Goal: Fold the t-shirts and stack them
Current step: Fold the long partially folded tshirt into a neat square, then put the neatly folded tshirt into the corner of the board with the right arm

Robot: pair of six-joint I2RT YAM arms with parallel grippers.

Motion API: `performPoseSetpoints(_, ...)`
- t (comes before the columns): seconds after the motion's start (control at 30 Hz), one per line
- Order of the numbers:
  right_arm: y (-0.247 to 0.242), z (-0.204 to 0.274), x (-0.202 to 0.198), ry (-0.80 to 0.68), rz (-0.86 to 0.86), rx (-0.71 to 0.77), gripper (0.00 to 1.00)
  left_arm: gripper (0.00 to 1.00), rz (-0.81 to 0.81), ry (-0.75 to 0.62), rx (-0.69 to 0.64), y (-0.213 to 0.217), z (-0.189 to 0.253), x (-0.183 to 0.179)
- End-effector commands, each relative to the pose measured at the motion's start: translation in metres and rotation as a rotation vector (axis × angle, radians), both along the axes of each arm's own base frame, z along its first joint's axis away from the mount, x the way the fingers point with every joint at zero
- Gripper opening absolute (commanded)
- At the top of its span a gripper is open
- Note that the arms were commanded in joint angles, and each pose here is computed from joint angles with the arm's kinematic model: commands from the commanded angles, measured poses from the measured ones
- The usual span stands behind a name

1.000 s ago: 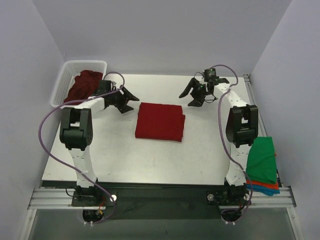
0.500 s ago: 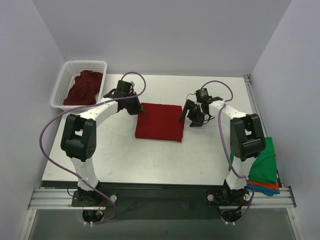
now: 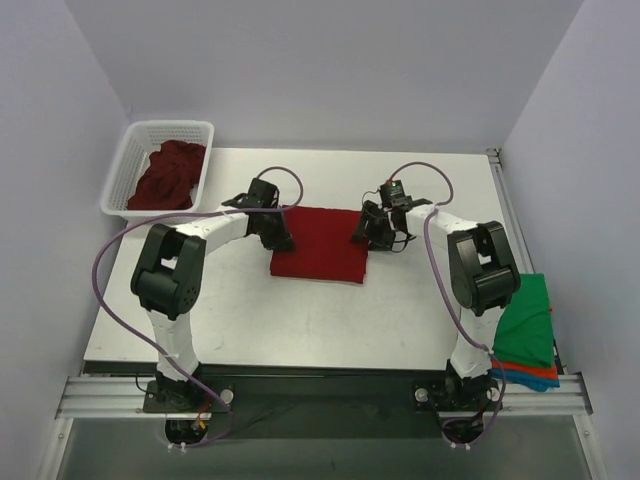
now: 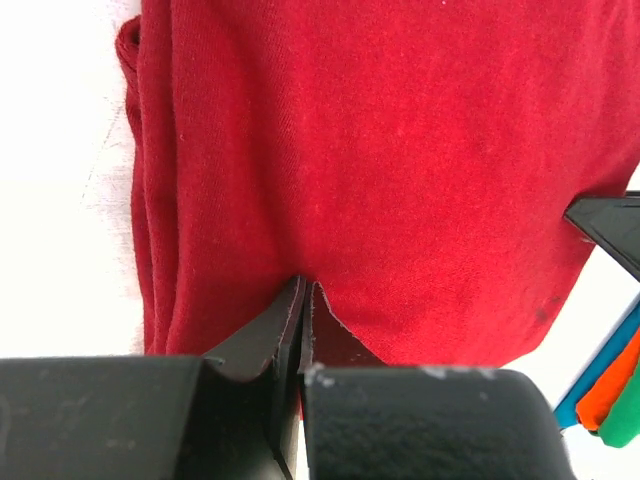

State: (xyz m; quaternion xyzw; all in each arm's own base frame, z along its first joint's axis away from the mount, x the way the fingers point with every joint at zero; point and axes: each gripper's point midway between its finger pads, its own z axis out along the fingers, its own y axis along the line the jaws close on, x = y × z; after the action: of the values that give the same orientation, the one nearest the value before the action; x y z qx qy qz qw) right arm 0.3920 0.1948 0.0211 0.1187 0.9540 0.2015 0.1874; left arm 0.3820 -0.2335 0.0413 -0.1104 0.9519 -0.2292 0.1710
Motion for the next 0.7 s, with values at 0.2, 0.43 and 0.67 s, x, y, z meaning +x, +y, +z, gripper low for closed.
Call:
performPoseSetpoints(0.2,0.002,-0.028,-0.010,0.046,-0.012,-0.047,0.48,0.01,0.016,-0.003,0.005,-0.002,-0.007,0.006)
performPoseSetpoints(0.43,-0.003,-0.041,-0.013,0.079,-0.037,-0.077,0.32,0.01,-0.006,-0.028,0.000,-0.005,0.012,0.013)
performPoseSetpoints(0.67,-0.014,-0.037,-0.013,0.083,-0.065,-0.174,0.00,0.01,-0.039,-0.092,-0.029,-0.007,0.056,0.013)
